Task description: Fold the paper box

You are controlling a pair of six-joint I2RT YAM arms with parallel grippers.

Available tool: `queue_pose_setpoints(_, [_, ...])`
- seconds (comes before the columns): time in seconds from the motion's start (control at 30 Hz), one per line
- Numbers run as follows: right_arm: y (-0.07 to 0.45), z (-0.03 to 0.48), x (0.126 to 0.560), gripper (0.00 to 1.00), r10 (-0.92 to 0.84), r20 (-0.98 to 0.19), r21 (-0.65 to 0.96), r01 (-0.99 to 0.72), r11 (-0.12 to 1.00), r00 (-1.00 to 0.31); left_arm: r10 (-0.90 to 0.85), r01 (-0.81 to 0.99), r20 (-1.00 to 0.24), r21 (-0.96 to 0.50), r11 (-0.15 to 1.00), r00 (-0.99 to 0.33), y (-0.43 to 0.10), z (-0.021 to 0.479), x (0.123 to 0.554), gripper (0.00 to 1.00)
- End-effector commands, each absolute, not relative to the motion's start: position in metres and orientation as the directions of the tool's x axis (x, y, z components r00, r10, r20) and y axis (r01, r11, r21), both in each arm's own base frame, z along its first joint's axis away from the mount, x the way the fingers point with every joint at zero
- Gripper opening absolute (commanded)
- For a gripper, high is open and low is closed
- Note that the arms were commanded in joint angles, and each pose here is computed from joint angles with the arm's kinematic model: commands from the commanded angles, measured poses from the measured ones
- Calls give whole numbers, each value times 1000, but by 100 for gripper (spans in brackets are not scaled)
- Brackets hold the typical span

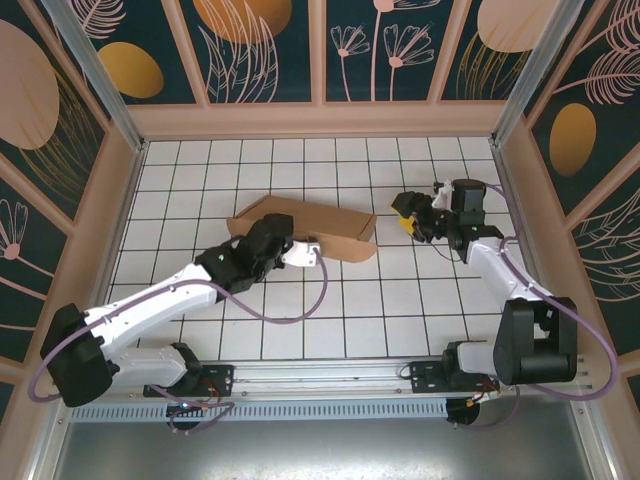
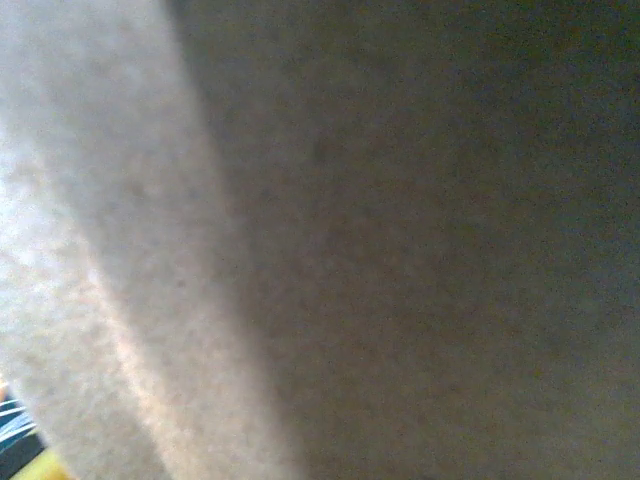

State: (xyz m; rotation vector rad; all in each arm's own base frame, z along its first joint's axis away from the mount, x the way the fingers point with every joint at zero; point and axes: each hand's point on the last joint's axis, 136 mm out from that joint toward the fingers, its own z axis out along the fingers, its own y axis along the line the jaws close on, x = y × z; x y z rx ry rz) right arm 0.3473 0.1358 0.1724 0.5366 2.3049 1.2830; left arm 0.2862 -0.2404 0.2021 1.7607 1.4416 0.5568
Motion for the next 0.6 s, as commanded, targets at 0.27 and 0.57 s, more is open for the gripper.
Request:
queue_pose_setpoints(0.27, [182, 100, 358, 58, 294, -110, 801, 91, 591, -949, 984, 964, -177, 264, 38, 10, -259, 181, 226, 49])
queue_pose_setpoints(0.57, [225, 65, 349, 57, 162, -7, 819, 87, 566, -987, 987, 988, -149, 133, 75, -55, -280, 163, 225, 55])
